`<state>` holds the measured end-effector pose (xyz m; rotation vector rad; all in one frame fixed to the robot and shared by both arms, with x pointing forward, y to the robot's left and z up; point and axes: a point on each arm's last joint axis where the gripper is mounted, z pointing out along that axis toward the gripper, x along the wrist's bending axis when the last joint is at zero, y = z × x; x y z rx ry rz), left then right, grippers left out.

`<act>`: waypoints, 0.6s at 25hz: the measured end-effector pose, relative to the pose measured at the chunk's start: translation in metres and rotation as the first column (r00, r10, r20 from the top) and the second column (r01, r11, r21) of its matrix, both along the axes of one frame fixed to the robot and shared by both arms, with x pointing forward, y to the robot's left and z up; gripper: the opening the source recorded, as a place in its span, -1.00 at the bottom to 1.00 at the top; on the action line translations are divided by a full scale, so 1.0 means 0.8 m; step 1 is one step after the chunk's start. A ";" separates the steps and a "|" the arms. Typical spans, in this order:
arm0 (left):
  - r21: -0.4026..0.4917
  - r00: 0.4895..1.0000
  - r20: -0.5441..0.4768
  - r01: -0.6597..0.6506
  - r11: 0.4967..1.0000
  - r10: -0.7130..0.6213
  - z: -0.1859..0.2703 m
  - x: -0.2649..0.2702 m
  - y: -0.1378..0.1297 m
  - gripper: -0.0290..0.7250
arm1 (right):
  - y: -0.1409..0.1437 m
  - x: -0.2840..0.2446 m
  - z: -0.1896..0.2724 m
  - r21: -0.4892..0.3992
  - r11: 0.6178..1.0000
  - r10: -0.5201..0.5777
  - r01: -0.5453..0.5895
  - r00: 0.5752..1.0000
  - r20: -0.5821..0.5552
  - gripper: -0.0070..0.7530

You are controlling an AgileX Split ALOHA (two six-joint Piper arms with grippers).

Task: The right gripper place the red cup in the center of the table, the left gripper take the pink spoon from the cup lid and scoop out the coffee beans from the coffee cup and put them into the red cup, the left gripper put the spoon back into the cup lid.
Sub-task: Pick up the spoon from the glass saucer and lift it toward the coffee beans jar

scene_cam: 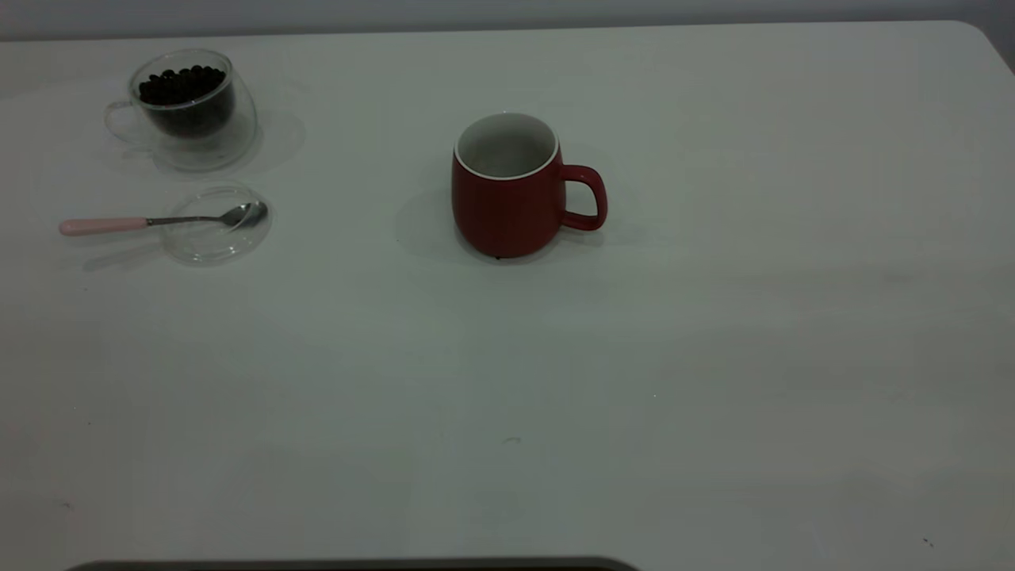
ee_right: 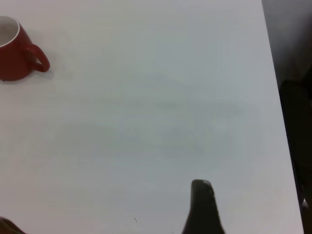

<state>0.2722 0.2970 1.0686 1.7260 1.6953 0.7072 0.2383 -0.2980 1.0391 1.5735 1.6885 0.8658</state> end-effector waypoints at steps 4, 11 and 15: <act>-0.016 0.993 -0.115 -0.003 1.000 0.001 0.020 0.084 -0.003 0.54 | 0.000 0.000 0.000 0.000 1.000 0.000 0.000 1.000 0.000 0.57; -0.030 0.917 -0.398 0.002 1.000 -0.013 -0.009 0.242 -0.009 0.96 | 0.000 0.000 0.000 0.000 1.000 0.000 0.000 1.000 0.000 0.57; -0.068 0.875 -0.481 0.016 0.998 -0.047 -0.033 0.306 -0.007 0.96 | 0.000 0.000 0.000 0.000 1.000 0.000 0.000 1.000 0.000 0.57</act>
